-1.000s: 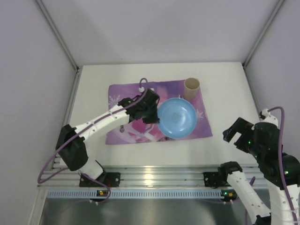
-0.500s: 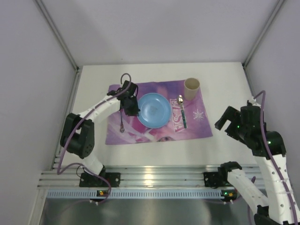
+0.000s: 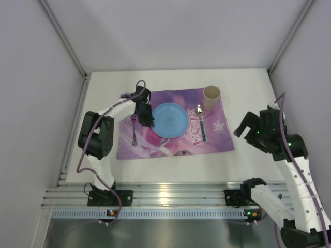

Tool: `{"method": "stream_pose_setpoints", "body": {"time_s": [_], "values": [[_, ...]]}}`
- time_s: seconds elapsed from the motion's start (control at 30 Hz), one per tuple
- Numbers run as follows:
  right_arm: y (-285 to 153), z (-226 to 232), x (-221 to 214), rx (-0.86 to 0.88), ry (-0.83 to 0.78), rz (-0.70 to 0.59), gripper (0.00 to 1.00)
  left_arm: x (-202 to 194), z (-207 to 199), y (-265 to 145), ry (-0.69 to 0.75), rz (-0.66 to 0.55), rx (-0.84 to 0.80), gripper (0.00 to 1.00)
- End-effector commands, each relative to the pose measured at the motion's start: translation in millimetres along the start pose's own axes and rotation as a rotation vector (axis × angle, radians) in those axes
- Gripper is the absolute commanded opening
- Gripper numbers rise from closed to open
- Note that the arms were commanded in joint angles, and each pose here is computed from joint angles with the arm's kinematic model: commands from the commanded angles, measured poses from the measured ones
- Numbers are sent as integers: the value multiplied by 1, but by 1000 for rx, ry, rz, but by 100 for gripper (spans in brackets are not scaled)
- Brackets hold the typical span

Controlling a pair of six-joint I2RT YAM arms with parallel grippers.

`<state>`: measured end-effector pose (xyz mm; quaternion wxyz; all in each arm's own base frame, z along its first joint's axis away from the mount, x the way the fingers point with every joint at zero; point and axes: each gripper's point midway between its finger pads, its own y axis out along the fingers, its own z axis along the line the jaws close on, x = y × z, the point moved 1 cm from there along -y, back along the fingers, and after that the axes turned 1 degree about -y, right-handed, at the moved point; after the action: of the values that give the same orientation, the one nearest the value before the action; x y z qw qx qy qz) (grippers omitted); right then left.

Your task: Set the dinner table for one person

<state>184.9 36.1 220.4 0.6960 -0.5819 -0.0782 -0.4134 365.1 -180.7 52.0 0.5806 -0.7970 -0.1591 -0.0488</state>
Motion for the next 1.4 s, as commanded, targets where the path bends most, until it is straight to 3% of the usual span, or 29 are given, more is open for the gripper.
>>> {"method": "stream_pose_setpoints", "body": {"time_s": [0.0, 0.2, 0.23, 0.33, 0.43, 0.47, 0.5, 0.6, 0.63, 0.7, 0.83, 0.97, 1.2, 1.37], "values": [[2, 7, 17, 15, 8, -67, 99, 0, 4, -2, 26, 12, 28, 28], [5, 11, 26, 13, -4, -89, 100, 3, 8, -18, 29, 5, 55, 52], [4, 13, 29, 19, -4, -96, 100, 1, 8, -25, 35, 9, 61, 60], [-3, 20, 40, 51, -24, -133, 100, 12, 4, -54, 40, -50, 70, 68], [-29, 40, 68, 148, -68, -234, 100, 26, -11, -100, 77, -168, 14, 83], [-39, 48, 78, 182, -81, -266, 100, 26, -11, -109, 95, -191, 7, 95], [-57, 63, 90, 261, -115, -306, 100, 27, -7, -119, 122, -220, 23, 98], [-79, 104, 107, 451, -196, -327, 100, 19, 2, -157, 156, -299, 38, 98], [-71, 116, 106, 485, -220, -289, 100, 20, 9, -184, 148, -393, 63, 98], [-66, 134, 90, 575, -297, -194, 100, 11, 26, -201, 94, -469, 111, 98], [-7, 136, 36, 464, -447, -14, 100, -11, 57, -257, -40, -742, 119, 98], [40, 142, -14, 360, -598, 115, 100, -37, 60, -267, -54, -787, 25, 99], [30, 183, 25, 393, -541, -121, 100, -50, 71, -273, -37, -752, 72, 98], [32, 174, 22, 376, -538, -158, 100, -51, 75, -278, -21, -782, 81, 98]]}}
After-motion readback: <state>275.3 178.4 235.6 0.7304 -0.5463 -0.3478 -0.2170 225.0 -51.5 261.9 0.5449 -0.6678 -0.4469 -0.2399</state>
